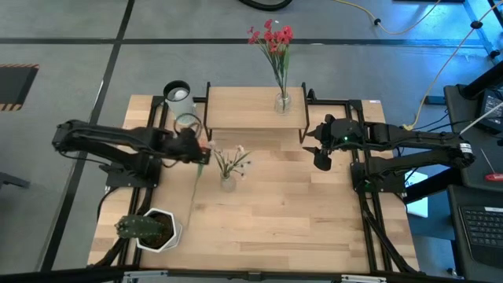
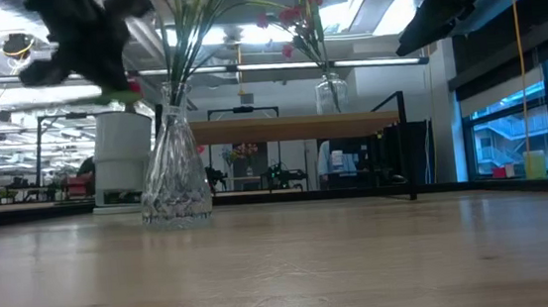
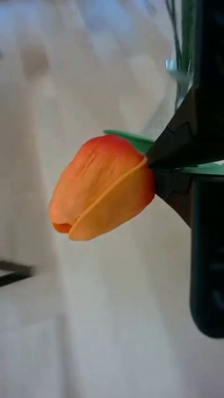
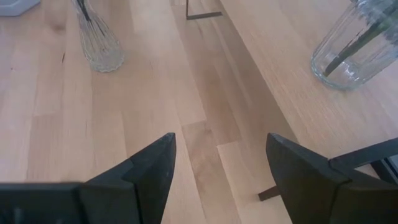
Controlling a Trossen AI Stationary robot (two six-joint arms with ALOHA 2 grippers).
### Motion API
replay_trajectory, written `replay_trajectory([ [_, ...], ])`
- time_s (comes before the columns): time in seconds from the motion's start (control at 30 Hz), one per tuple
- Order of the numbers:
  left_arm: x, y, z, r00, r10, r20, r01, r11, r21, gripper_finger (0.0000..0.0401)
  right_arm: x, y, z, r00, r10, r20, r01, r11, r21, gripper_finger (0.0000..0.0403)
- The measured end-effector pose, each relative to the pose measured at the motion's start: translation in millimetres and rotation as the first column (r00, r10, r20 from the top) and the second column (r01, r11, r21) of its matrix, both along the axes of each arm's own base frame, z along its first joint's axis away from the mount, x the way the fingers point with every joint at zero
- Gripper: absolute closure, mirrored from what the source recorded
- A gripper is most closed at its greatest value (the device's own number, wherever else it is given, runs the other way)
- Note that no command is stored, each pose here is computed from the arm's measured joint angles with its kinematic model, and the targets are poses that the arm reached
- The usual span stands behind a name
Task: Pick and place flowers into a vace then onto a shelf
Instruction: Put the orange flower into the transparent vase
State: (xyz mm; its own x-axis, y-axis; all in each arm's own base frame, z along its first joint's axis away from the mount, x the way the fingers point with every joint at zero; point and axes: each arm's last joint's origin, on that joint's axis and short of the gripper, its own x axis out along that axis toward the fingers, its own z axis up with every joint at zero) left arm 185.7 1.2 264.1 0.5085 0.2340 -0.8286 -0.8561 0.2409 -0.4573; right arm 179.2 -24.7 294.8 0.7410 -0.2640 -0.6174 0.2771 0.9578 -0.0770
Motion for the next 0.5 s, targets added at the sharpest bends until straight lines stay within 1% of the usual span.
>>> replay_trajectory([
  [0.13, -19.9, 3.8, 28.9, 0.996, -0.003, 0.091, -0.009, 0.991, 0.133, 0.0396, 0.0, 0.0, 0.1, 1.0, 0.0, 0.002, 0.0, 1.0, 0.0, 0.0152],
  [0.2, -29.3, 6.3, 43.2, 0.989, -0.011, 0.149, -0.024, 0.973, 0.231, 0.0397, 0.1, 0.0, 0.2, 1.0, -0.004, 0.004, 0.004, 1.0, 0.004, 0.0152],
  [0.23, -32.9, 7.6, 50.5, 0.982, -0.015, 0.187, -0.039, 0.957, 0.286, 0.0397, 0.1, 0.0, 0.2, 1.0, -0.011, 0.007, 0.011, 1.0, 0.013, 0.0152],
  [0.3, -37.4, 9.6, 64.7, 0.964, -0.058, 0.259, -0.056, 0.91, 0.411, 0.0397, 0.5, 0.0, 0.7, 0.999, -0.025, 0.019, 0.025, 0.999, 0.028, 0.0152],
  [0.37, -40.6, 9.6, 81.8, 0.931, -0.138, 0.338, -0.066, 0.847, 0.528, 0.0397, 1.3, -0.2, 1.8, 0.998, -0.04, 0.039, 0.038, 0.998, 0.045, 0.0152],
  [0.5, -47.4, 7.1, 111.6, 0.839, -0.294, 0.457, -0.105, 0.738, 0.667, 0.0397, 2.2, -0.6, 3.1, 0.993, -0.093, 0.071, 0.086, 0.992, 0.094, 0.0152],
])
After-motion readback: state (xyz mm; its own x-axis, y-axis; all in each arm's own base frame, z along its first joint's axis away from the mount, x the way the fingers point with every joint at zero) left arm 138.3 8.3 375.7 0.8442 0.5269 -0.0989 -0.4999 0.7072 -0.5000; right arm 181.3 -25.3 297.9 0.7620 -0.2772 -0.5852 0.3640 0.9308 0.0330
